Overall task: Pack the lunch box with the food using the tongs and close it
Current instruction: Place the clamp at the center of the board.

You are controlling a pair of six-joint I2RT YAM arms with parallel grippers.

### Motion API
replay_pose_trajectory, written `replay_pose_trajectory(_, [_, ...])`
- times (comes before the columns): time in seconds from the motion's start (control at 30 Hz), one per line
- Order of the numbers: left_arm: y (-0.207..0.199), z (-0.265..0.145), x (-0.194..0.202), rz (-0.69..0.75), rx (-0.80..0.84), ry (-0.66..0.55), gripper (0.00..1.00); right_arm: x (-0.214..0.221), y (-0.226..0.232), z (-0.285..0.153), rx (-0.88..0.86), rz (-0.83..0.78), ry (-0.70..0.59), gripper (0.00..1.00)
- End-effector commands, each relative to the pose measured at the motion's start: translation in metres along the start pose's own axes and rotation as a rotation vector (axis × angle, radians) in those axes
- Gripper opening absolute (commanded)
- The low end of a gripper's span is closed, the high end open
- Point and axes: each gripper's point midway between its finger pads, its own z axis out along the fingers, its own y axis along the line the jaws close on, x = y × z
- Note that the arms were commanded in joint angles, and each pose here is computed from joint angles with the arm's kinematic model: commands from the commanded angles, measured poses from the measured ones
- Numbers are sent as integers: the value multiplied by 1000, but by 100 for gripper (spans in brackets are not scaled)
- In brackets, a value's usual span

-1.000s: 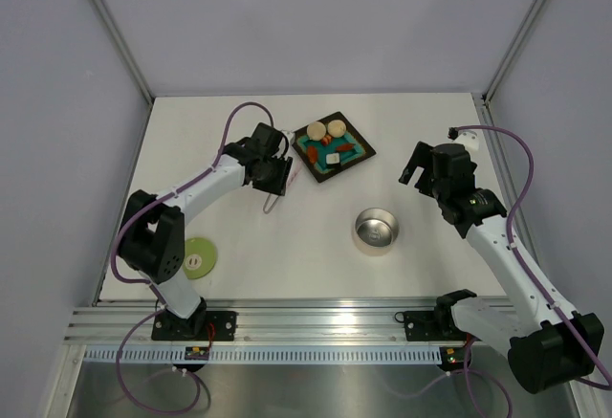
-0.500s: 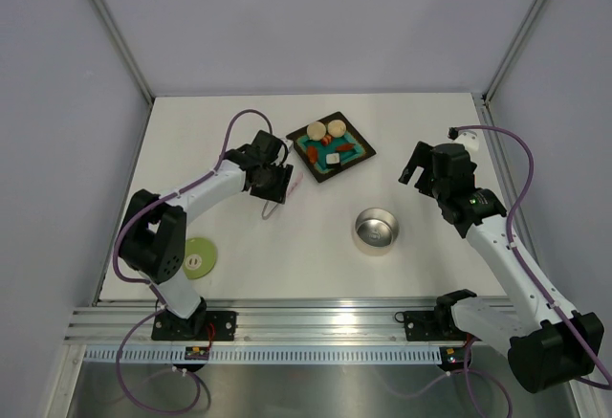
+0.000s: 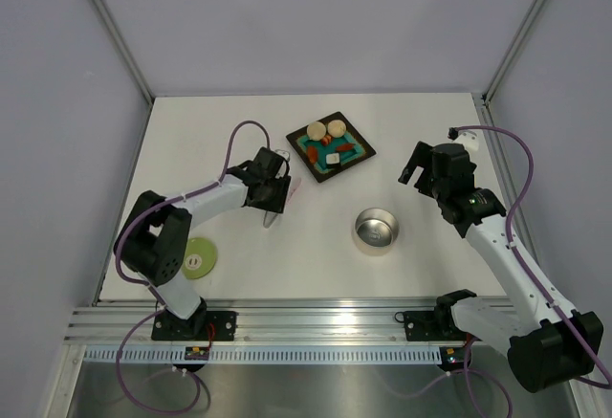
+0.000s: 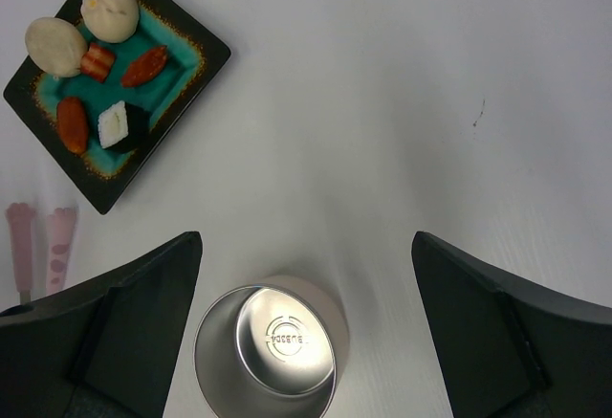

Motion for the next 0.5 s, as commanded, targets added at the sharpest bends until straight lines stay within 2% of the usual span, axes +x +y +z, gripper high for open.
replay_pose_trajectory(0.0, [-5,5,-22,-42,-29,-131,51,-4,1,1,1,16,-17,100])
replay_pose_trajectory(0.07, [-2,8,-20,-60,-65,-144,64,-5,0,1,2,16,-21,99])
replay_pose_trajectory(0.13, [-2,7,-15,-57,-77,-154,70,-6,1,0,1,14,-21,100])
replay_pose_trajectory(0.27, [-3,0,-16,-68,-78,-205,72,-4,2,1,-4,12,-17,99])
replay_pose_trajectory(0.47, [3,10,-9,-88,-115,-202,71,-5,5,2,-17,17,-14,99])
